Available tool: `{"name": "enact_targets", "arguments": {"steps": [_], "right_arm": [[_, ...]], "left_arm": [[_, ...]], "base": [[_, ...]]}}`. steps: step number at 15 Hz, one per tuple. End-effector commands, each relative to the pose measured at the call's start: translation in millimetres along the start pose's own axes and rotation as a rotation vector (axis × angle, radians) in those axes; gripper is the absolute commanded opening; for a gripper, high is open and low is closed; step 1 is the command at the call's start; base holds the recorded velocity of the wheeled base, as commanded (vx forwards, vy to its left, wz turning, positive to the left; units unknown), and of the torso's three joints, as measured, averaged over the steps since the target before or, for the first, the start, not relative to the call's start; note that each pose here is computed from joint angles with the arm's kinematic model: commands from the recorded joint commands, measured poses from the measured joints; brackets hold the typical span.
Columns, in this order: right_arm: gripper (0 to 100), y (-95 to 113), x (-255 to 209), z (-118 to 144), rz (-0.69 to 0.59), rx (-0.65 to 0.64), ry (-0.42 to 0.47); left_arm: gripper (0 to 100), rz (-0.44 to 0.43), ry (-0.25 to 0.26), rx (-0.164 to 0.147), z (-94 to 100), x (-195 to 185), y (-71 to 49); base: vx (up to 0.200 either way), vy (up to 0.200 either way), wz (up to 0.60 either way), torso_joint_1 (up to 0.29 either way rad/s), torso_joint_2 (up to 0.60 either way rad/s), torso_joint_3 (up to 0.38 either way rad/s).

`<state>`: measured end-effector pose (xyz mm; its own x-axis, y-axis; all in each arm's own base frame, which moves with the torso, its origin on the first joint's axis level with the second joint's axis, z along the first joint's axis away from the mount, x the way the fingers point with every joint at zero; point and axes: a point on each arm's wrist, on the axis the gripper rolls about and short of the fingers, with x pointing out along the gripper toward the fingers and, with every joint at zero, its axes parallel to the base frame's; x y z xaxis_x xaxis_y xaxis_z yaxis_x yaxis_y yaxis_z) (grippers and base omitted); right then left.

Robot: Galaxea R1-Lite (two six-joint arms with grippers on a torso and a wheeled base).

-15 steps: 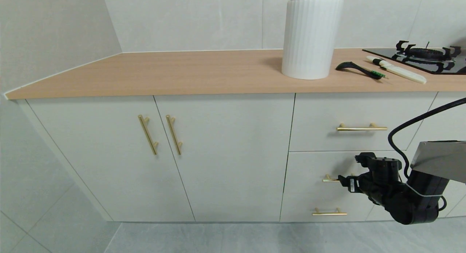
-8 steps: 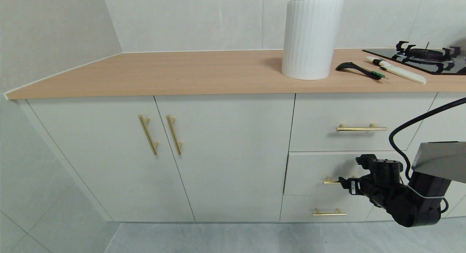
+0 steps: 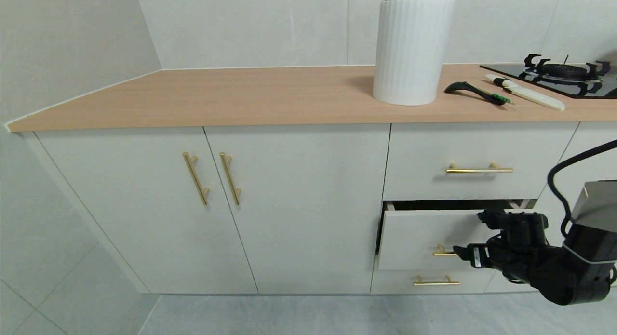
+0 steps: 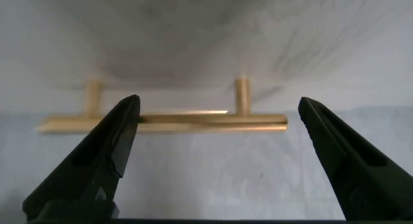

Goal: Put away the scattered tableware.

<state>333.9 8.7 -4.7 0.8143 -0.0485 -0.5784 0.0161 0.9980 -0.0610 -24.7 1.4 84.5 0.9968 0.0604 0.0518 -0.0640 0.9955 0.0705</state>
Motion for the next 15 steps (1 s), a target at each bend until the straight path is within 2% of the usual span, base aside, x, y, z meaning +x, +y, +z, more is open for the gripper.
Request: {"name": "enact_targets", "arguments": {"steps": [1,3,4,5,6,8,12,13,15], "right_arm": [[100,-4.7,-92.8,53.2,0.115,0.006,-0.049],[100,-6.2,-154.8,86.9,0.141,0.000,-0.089],[100,-7.6,-170.6,95.7,0.146,0.000,-0.097],[100,-9.6,-197.2,118.7,0.156,-0.002,-0.109],[100,-10.2,-203.7,134.4,0.165,-0.004,-0.110],[100,-8.9,-187.4,152.5,0.169,-0.009,-0.056],[100,0.3,-140.1,143.6,0.191,-0.020,0.054],[100,8.5,-112.1,136.7,0.201,-0.031,0.084],[100,15.0,-86.6,132.5,0.205,-0.038,0.070]], "left_arm": [[100,0.001,0.000,0.000,0.1,0.0,0.0],[100,0.001,0.000,0.000,0.1,0.0,0.0],[100,0.001,0.000,0.000,0.1,0.0,0.0],[100,0.001,0.000,0.000,0.1,0.0,0.0],[100,0.001,0.000,0.000,0.1,0.0,0.0],[100,0.001,0.000,0.000,0.1,0.0,0.0],[100,0.001,0.001,0.000,-0.4,0.1,0.0],[100,0.001,0.000,0.000,0.1,0.0,0.0],[100,0.001,0.000,0.000,0.1,0.0,0.0]], "base": [[0.000,0.000,0.00,0.000,0.00,0.000],[0.000,0.000,0.00,0.000,0.00,0.000],[0.000,0.000,0.00,0.000,0.00,0.000],[0.000,0.000,0.00,0.000,0.00,0.000],[0.000,0.000,0.00,0.000,0.00,0.000],[0.000,0.000,0.00,0.000,0.00,0.000],[0.000,0.000,0.00,0.000,0.00,0.000],[0.000,0.000,0.00,0.000,0.00,0.000],[0.000,0.000,0.00,0.000,0.00,0.000]]}}
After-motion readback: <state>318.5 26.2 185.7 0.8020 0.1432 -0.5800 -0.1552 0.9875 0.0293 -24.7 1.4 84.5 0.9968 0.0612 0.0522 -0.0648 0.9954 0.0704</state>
